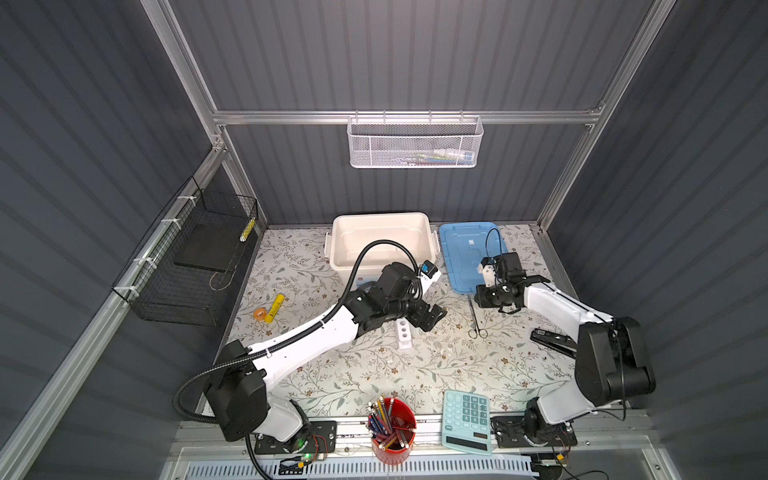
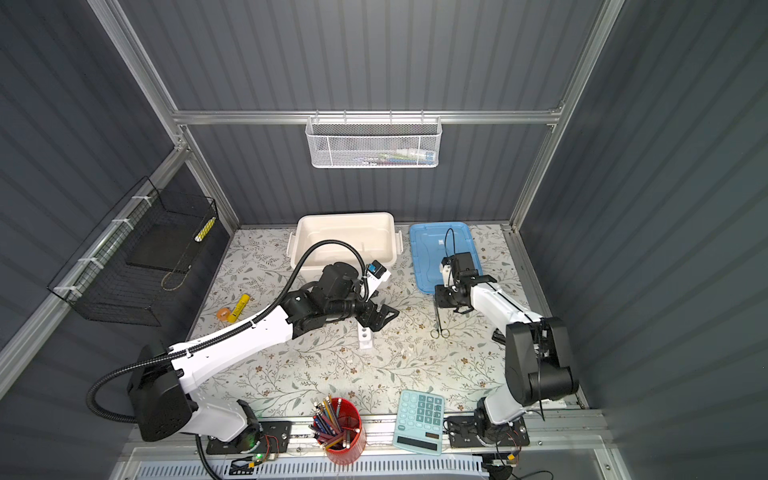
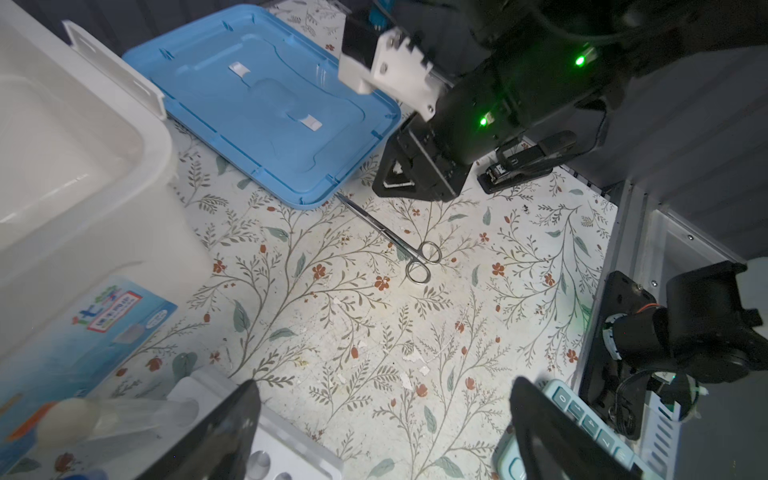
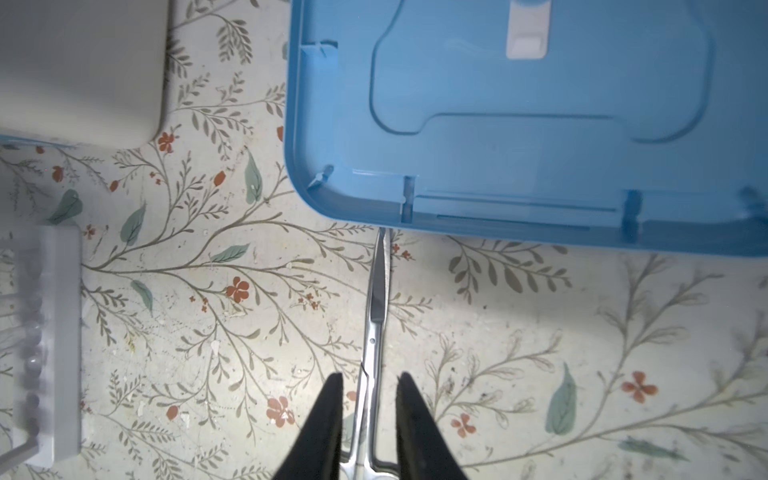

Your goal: Organize the chemistry lab equipment

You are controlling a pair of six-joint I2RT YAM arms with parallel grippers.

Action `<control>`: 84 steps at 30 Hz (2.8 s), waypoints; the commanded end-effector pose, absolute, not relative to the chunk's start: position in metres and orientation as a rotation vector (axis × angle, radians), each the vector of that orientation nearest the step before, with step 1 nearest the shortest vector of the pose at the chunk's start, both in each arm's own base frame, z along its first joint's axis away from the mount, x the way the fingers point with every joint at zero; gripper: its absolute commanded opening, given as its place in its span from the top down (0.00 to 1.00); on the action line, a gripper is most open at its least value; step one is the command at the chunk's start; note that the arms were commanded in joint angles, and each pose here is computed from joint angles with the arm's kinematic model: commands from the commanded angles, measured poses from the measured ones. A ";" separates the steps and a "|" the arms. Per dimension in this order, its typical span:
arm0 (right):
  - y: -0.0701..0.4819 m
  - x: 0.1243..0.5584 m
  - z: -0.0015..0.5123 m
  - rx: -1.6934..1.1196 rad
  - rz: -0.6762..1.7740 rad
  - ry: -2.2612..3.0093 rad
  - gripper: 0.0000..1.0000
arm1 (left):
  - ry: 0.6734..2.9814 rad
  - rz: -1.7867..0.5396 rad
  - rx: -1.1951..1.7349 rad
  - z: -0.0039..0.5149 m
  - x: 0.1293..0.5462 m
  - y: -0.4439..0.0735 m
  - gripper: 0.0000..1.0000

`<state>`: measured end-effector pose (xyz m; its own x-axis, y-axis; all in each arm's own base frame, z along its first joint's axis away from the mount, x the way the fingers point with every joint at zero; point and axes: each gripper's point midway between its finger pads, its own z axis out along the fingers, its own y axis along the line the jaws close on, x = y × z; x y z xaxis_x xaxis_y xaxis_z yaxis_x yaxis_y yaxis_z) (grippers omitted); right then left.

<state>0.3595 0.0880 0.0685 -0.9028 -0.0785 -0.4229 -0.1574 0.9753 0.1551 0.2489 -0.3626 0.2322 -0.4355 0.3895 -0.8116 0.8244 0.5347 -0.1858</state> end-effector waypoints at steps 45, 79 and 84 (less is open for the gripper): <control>0.090 0.294 0.029 0.170 0.067 2.977 0.71 | 1.937 -0.722 0.913 0.277 0.261 -0.313 0.04; 0.093 0.304 0.086 0.327 0.184 2.761 0.62 | 1.987 -0.726 1.025 0.255 0.246 -0.354 0.06; 0.041 0.309 0.082 0.452 0.140 2.765 0.62 | 2.020 -0.661 1.130 0.235 0.242 -0.370 0.06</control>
